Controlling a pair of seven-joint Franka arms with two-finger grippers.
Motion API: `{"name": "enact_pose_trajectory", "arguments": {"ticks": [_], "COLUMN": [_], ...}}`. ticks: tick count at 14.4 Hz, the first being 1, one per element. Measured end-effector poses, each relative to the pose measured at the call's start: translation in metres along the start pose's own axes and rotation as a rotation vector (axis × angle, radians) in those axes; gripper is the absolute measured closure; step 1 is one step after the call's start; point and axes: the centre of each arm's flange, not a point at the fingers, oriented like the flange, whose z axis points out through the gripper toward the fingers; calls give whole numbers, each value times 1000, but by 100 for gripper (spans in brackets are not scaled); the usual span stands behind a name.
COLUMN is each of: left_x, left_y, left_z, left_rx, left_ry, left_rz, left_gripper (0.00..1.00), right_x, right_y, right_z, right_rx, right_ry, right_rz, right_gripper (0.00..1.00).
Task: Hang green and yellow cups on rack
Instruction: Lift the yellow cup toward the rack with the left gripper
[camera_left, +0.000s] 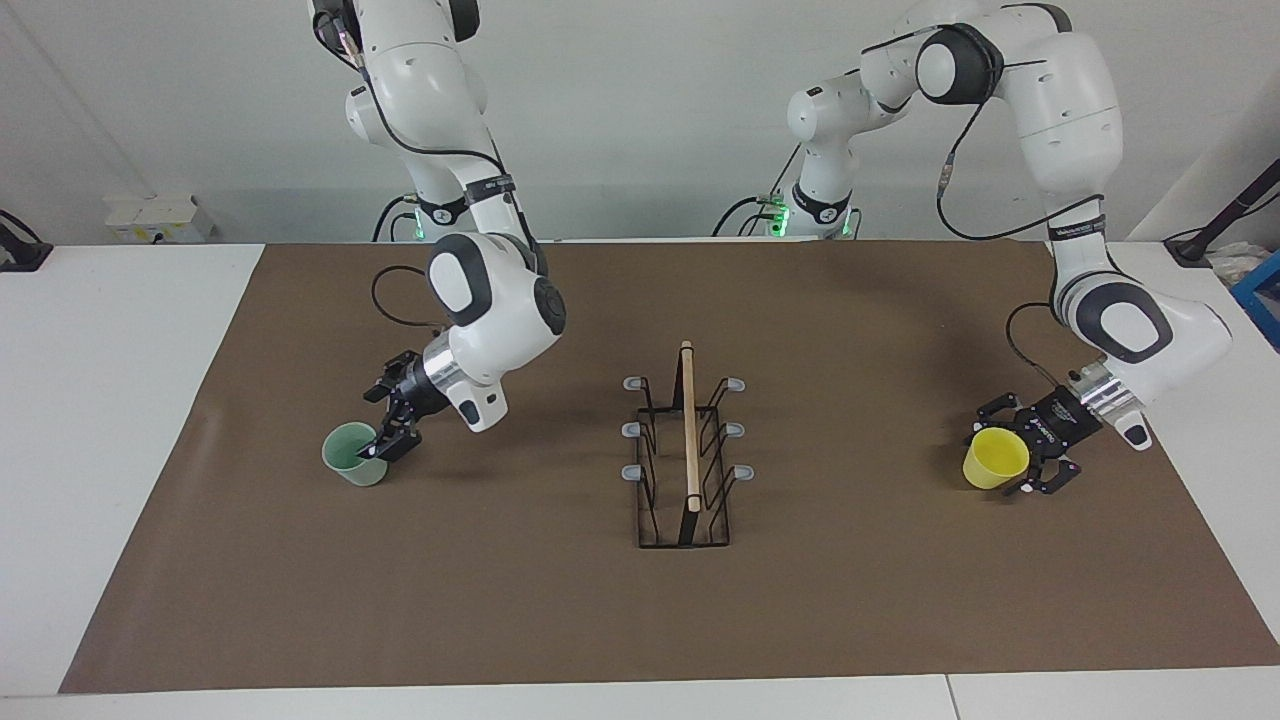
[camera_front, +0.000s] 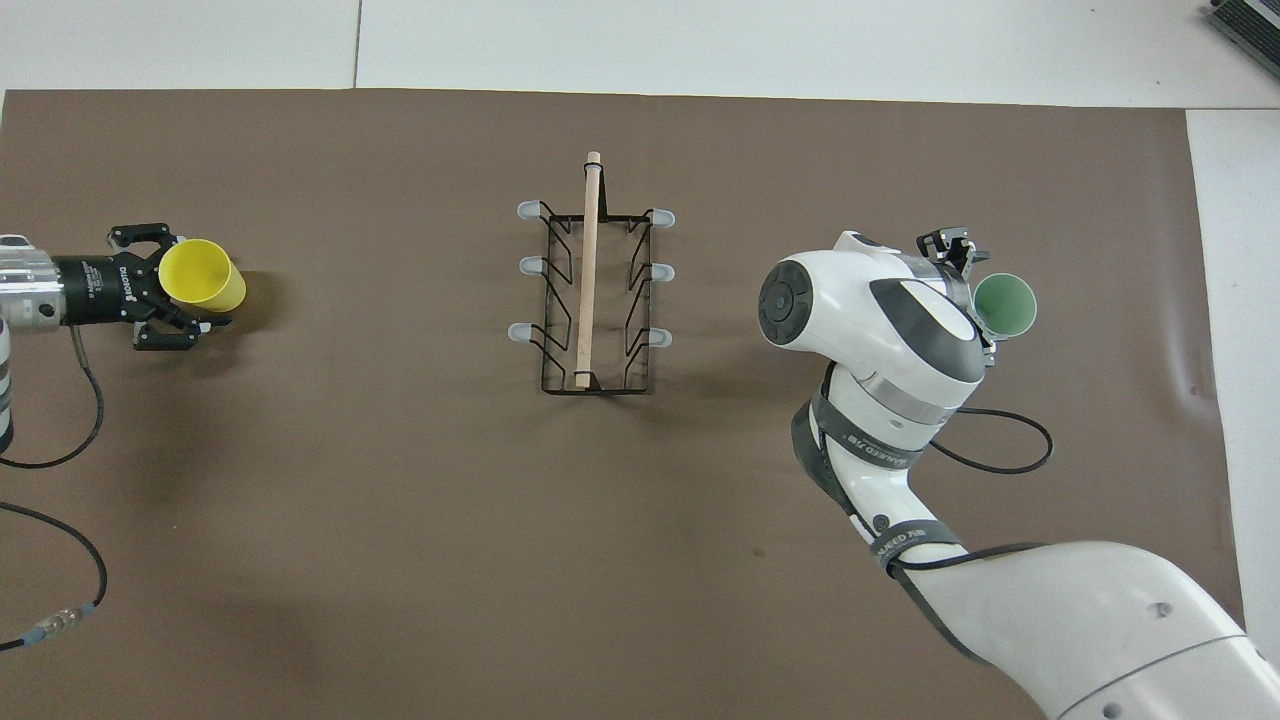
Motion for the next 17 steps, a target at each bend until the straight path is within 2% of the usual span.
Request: {"name": "enact_pose_trajectory", "arguments": {"ticks": [3, 4, 5, 6, 12, 17], "left_x": [-13, -17, -21, -25, -85, -164], "left_y": [3, 3, 4, 4, 16, 27], "left_z": [8, 10, 11, 12, -3, -25], "left_rx": [-8, -10, -9, -13, -65, -47], "left_ry": [14, 16, 17, 20, 57, 214], "left_rz": [22, 28, 35, 43, 158, 406], "left_gripper": [3, 11, 26, 32, 32, 32], "right_x": [16, 19, 23, 28, 49, 68], "right_y": [5, 5, 4, 3, -5, -21], "right_z": [10, 14, 18, 21, 31, 52], "right_rx": [-6, -2, 3, 4, 28, 10], "right_ry": [-5, -7, -8, -7, 53, 78], "right_rz": [-20, -18, -7, 10, 86, 42], "right_gripper": [0, 0, 0, 0, 0, 0]}}
